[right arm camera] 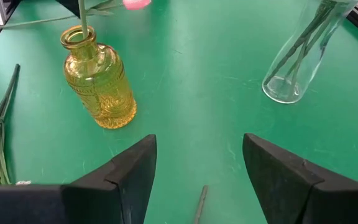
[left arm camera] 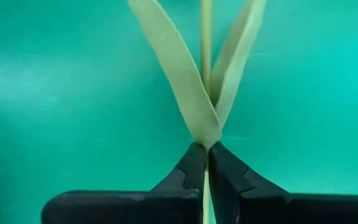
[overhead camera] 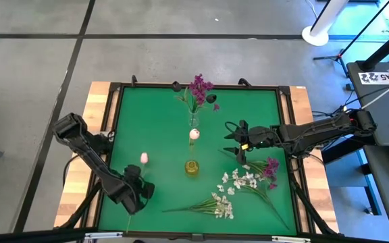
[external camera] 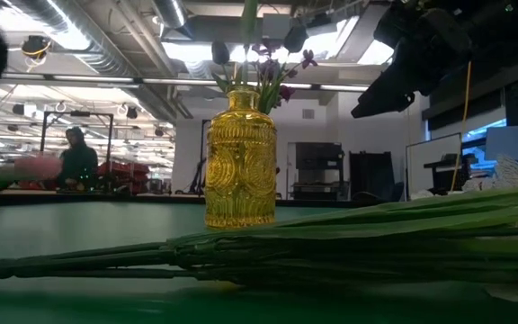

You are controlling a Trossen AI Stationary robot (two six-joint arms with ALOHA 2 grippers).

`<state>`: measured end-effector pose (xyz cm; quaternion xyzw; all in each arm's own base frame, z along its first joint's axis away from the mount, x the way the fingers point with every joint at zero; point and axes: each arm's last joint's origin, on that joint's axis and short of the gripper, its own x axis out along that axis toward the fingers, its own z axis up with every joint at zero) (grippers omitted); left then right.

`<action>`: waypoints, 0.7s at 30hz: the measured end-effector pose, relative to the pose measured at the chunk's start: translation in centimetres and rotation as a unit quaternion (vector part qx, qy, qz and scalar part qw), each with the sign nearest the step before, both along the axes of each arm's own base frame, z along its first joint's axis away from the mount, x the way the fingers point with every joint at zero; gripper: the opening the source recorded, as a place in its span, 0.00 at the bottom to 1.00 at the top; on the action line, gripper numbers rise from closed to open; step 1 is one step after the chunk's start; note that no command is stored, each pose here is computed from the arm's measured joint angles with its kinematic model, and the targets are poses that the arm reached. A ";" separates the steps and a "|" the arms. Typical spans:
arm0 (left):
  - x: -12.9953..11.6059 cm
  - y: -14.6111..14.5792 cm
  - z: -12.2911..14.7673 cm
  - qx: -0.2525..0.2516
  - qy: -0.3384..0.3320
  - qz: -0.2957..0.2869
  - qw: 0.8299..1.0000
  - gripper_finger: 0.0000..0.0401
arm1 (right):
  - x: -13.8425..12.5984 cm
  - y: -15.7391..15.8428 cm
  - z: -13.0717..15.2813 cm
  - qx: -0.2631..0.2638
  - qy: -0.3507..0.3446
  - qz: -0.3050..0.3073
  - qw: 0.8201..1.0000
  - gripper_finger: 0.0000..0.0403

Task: Sort flowers into vase by color
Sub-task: Put the pink tulip into the yellow vase

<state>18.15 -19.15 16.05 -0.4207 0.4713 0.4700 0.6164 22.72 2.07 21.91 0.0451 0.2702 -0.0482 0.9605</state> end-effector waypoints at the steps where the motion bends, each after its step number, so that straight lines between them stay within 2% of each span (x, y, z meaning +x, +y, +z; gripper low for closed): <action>1: 0.3 -0.1 0.5 0.007 -0.012 -0.007 1.000 0.01 | 0.0 0.0 0.0 0.000 0.000 0.000 1.000 0.59; 6: 2.3 -0.7 3.6 0.055 -0.093 -0.054 0.993 0.00 | -0.1 0.0 0.0 -0.009 0.005 0.005 1.000 0.59; 10: 3.5 -1.3 5.9 0.115 -0.165 -0.106 0.974 0.00 | -0.2 0.0 -0.2 -0.014 0.016 0.003 1.000 0.59; 14: 4.4 -1.6 8.0 0.188 -0.223 -0.148 0.945 0.00 | -0.4 -0.1 -0.4 -0.016 0.030 0.002 0.999 0.59; 21: 5.4 -2.0 10.2 0.320 -0.294 -0.193 0.880 0.00 | -0.4 -0.1 -0.5 -0.016 0.035 0.002 0.999 0.59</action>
